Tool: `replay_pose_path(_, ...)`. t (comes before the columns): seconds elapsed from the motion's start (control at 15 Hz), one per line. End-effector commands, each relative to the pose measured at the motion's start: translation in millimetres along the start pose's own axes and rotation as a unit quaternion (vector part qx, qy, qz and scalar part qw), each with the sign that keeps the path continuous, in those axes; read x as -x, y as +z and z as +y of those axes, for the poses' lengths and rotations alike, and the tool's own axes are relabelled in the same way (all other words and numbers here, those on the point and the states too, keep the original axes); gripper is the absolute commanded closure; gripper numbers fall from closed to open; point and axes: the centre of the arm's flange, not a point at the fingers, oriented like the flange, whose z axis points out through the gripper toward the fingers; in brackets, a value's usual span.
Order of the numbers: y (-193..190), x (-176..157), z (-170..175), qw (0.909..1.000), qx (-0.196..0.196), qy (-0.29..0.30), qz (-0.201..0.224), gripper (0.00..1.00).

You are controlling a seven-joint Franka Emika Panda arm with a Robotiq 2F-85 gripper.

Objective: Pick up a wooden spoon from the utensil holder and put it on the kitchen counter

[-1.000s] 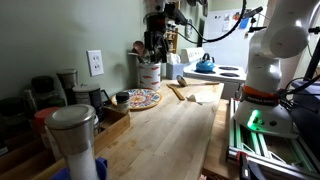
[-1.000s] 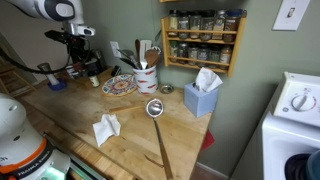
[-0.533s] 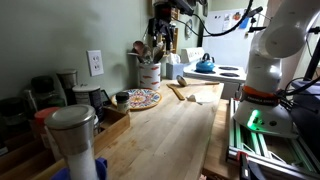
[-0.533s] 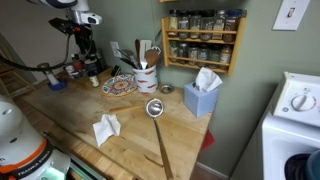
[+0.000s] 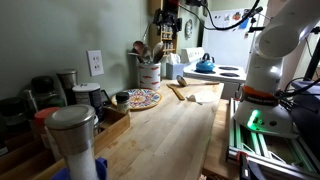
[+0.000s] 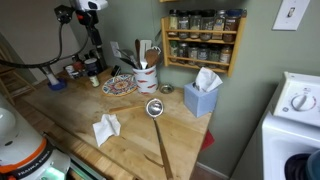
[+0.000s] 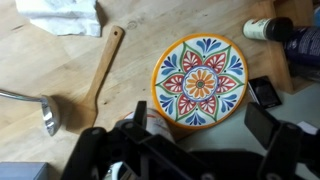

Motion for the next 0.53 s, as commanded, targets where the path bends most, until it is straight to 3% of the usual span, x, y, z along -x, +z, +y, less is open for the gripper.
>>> replay_pose_path(0.0, -10, 10, 45, 0.9959, 0.047, 0.073, 0.026, 0.00)
replay_pose_path(0.07, -10, 9, 55, 0.9939, 0.049, 0.093, 0.032, 0.00)
replay_pose_path(0.13, -11, -4, 34, 0.9976, 0.030, 0.057, 0.025, 0.00)
replay_pose_path(0.47, -12, -1, 51, 0.9951, 0.038, 0.085, 0.032, 0.00)
